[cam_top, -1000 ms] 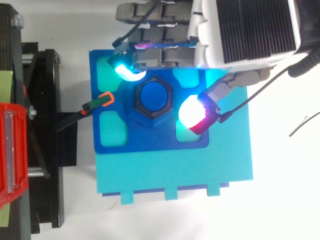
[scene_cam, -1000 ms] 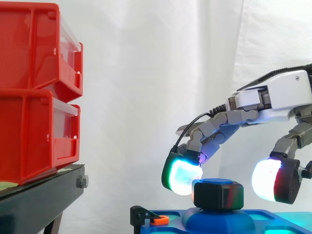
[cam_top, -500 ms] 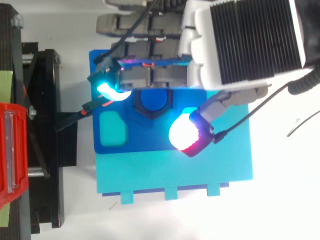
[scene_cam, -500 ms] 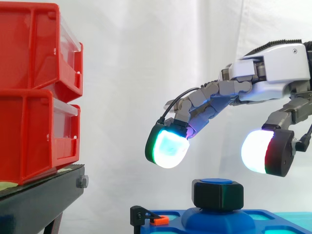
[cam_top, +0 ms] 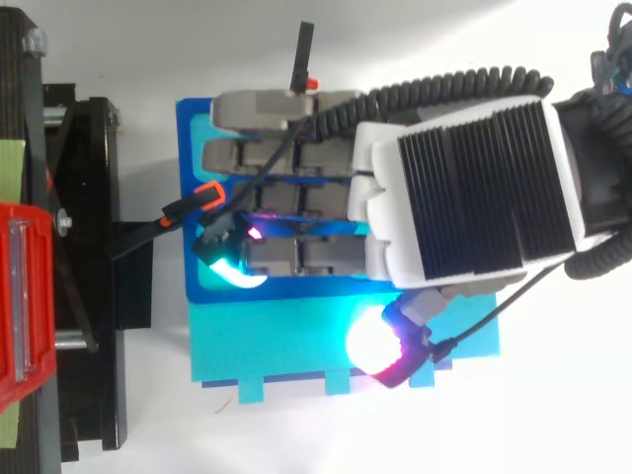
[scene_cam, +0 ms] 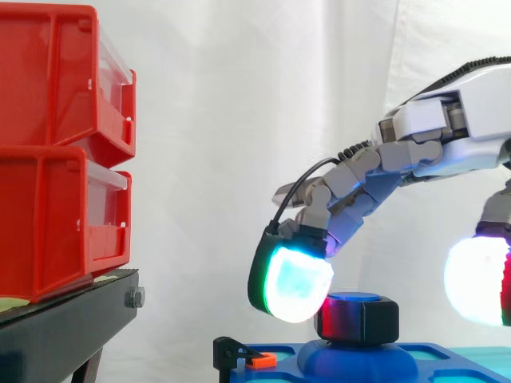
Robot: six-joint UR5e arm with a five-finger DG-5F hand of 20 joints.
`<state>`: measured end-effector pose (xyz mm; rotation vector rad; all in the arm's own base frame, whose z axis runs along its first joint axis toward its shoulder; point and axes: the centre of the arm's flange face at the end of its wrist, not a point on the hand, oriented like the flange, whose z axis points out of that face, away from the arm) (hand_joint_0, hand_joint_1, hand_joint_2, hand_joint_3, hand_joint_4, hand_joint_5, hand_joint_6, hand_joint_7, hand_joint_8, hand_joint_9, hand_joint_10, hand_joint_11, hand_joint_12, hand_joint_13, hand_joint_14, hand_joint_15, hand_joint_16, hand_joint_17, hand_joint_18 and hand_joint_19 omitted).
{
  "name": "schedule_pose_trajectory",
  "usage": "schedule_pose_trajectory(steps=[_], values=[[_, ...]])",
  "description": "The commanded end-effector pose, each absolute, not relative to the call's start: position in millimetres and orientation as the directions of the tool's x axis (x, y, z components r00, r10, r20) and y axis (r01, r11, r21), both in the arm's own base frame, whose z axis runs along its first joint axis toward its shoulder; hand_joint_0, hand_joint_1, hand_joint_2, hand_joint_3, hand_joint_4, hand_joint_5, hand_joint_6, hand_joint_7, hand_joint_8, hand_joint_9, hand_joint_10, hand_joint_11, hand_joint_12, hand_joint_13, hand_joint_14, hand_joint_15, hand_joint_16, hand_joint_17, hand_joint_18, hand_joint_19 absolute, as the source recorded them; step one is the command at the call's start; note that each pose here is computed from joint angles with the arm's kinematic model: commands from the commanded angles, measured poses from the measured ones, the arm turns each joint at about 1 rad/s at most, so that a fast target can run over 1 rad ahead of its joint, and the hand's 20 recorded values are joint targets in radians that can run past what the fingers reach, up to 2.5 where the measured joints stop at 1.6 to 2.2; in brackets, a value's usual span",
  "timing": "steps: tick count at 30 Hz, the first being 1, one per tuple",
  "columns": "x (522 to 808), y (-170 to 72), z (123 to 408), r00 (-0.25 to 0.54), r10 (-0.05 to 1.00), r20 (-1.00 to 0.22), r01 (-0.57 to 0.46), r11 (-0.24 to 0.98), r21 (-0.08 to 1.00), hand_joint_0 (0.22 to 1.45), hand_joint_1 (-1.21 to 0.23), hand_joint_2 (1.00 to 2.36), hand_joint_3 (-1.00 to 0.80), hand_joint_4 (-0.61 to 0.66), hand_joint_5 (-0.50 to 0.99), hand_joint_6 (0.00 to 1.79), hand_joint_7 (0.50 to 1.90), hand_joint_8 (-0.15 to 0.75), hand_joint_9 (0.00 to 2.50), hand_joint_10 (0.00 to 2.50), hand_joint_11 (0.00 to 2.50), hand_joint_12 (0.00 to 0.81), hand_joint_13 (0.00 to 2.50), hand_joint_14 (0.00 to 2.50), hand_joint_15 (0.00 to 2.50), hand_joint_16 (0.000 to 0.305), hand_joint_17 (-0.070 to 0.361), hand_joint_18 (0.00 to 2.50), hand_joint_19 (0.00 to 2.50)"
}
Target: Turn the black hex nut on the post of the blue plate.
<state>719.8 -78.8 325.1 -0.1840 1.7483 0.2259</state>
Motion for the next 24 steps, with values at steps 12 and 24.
schedule_pose_trajectory(steps=[12,24], values=[[716,-79,322,-0.217,0.000,-0.976,-0.246,0.968,0.055,0.45,-0.48,1.00,-0.50,0.25,-0.16,0.50,0.75,0.278,0.54,0.00,0.00,0.351,0.23,0.00,0.00,0.045,0.102,0.00,0.02],[713,-100,322,-0.218,-0.010,-0.976,-0.224,0.974,0.040,0.45,-0.48,1.00,-0.50,0.25,-0.16,0.50,0.75,0.281,0.55,0.00,0.00,0.350,0.23,0.00,0.00,0.045,0.101,0.00,0.02]])
